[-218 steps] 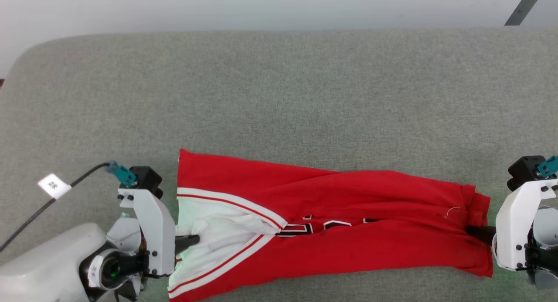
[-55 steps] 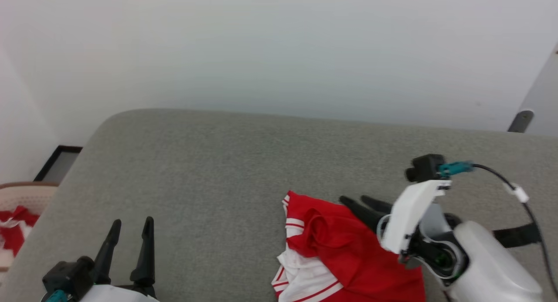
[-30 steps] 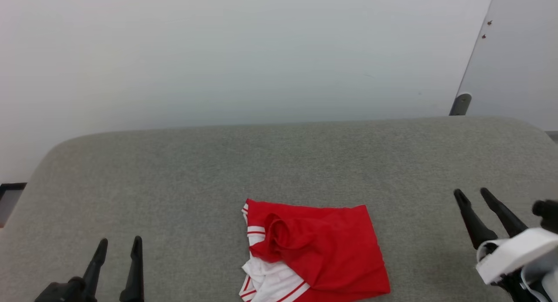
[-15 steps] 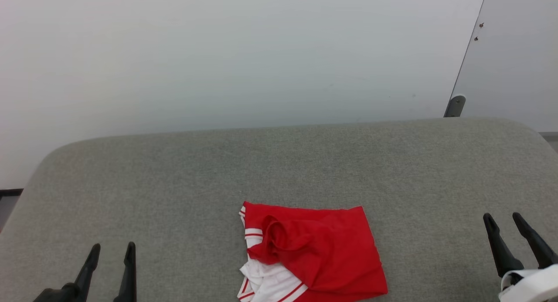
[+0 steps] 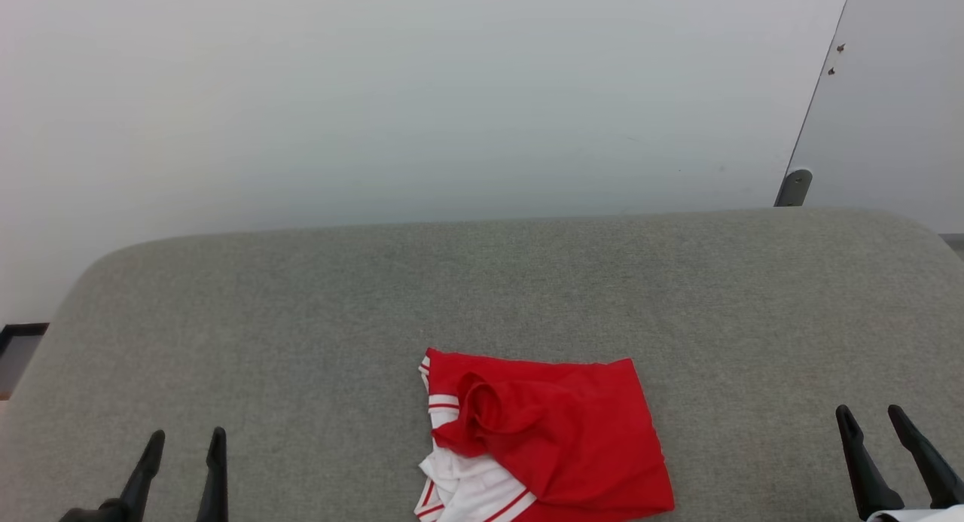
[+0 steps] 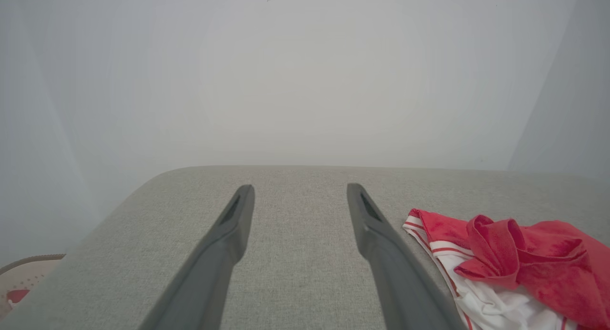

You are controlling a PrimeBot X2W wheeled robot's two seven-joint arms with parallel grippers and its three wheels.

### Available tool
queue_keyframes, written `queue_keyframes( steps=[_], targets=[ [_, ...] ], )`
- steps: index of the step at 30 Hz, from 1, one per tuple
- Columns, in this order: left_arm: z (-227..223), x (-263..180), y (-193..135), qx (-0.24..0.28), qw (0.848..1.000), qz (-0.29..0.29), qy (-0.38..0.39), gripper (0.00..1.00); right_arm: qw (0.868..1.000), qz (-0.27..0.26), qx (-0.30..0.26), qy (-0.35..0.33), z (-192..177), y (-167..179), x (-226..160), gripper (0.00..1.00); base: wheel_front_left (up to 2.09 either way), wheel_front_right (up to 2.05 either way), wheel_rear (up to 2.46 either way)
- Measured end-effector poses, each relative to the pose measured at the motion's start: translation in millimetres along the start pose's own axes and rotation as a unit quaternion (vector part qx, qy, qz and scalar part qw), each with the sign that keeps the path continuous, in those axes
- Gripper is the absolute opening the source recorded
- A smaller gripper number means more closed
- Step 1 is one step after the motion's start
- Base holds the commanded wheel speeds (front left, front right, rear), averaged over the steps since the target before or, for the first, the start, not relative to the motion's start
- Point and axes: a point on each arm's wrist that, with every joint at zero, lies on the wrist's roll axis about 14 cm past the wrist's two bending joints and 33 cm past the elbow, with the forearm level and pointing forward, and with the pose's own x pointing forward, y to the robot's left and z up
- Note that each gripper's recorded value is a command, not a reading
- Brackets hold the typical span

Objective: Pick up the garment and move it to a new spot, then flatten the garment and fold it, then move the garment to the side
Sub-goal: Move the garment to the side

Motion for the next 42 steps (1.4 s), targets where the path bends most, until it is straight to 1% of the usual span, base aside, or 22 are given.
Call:
queue_keyframes(
  steps=[9,15,20,26,35,37,42],
  targets=[
    [-1,-4,-1,-0.002,1.000,0.000,0.001,1.00,1.000,0.013,0.001,0.022,-9,9,2,1.00,0.00,0.00,0.00],
    [2,-11,10,0.003,1.000,0.014,-0.001,1.00,0.997,0.057,0.001,0.055,-20,36,18,1.00,0.00,0.00,0.00],
    [2,-19,15,0.006,1.000,0.020,0.001,1.00,0.989,0.099,-0.002,0.111,-40,64,36,1.00,0.00,0.00,0.00],
    [-1,-29,21,0.005,0.999,0.034,0.007,1.00,0.974,0.139,-0.005,0.181,-68,94,52,1.00,0.00,0.00,0.00],
    [-8,-42,32,0.000,0.998,0.061,0.022,1.00,0.949,0.157,-0.024,0.274,-105,107,69,1.00,0.00,0.00,0.00],
    [-10,-42,33,-0.001,0.998,0.065,0.025,1.00,0.942,0.156,-0.025,0.297,-114,107,72,1.00,0.00,0.00,0.00],
    [-14,-39,37,-0.005,0.996,0.077,0.033,1.00,0.918,0.147,-0.041,0.366,-141,103,75,1.00,0.00,0.00,0.00]
  ],
)
